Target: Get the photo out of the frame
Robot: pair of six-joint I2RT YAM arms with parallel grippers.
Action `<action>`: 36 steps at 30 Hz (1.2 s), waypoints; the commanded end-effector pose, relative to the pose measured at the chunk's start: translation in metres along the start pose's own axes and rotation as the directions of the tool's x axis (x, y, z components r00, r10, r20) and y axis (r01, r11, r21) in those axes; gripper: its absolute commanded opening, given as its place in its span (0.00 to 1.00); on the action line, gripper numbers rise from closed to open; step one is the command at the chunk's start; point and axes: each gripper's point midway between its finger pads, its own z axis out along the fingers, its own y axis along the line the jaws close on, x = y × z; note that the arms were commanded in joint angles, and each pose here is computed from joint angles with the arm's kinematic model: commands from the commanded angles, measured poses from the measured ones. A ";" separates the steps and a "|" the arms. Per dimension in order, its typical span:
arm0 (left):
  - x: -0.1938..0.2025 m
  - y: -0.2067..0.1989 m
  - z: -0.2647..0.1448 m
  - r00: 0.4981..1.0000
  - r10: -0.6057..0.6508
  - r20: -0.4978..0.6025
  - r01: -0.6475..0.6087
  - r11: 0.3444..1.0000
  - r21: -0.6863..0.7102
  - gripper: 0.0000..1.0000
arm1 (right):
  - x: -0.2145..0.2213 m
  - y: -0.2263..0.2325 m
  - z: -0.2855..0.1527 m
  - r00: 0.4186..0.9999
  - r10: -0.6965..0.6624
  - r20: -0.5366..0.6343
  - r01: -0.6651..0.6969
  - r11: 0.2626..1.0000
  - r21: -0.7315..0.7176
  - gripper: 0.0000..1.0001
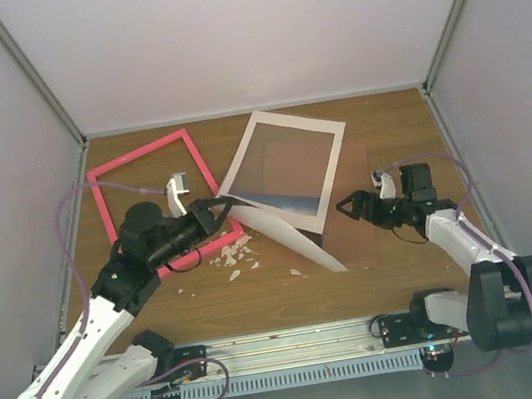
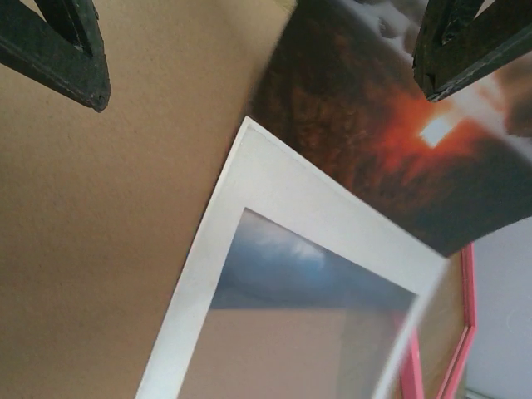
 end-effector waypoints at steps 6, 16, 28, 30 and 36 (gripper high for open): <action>-0.035 -0.063 -0.045 0.976 0.153 0.154 -0.169 0.981 0.100 0.04 | -0.010 0.020 0.003 0.995 -0.096 -0.003 0.096 0.995 -0.025 1.00; -0.075 -0.119 -0.083 0.919 0.231 0.320 -0.281 0.952 0.121 0.04 | -0.017 0.026 0.001 0.993 -0.118 0.012 0.118 0.993 -0.032 1.00; -0.118 -0.156 -0.066 0.852 0.313 0.420 -0.385 0.918 0.097 0.04 | -0.024 0.027 -0.002 0.989 -0.142 0.035 0.142 0.990 -0.009 0.99; -0.124 -0.159 -0.053 0.850 0.326 0.414 -0.400 0.911 0.103 0.04 | -0.025 0.025 -0.002 0.989 -0.145 0.038 0.145 0.989 0.003 1.00; -0.148 -0.160 -0.015 0.848 0.339 0.407 -0.412 0.905 0.106 0.04 | -0.031 0.019 -0.007 0.985 -0.158 0.065 0.154 0.986 0.064 1.00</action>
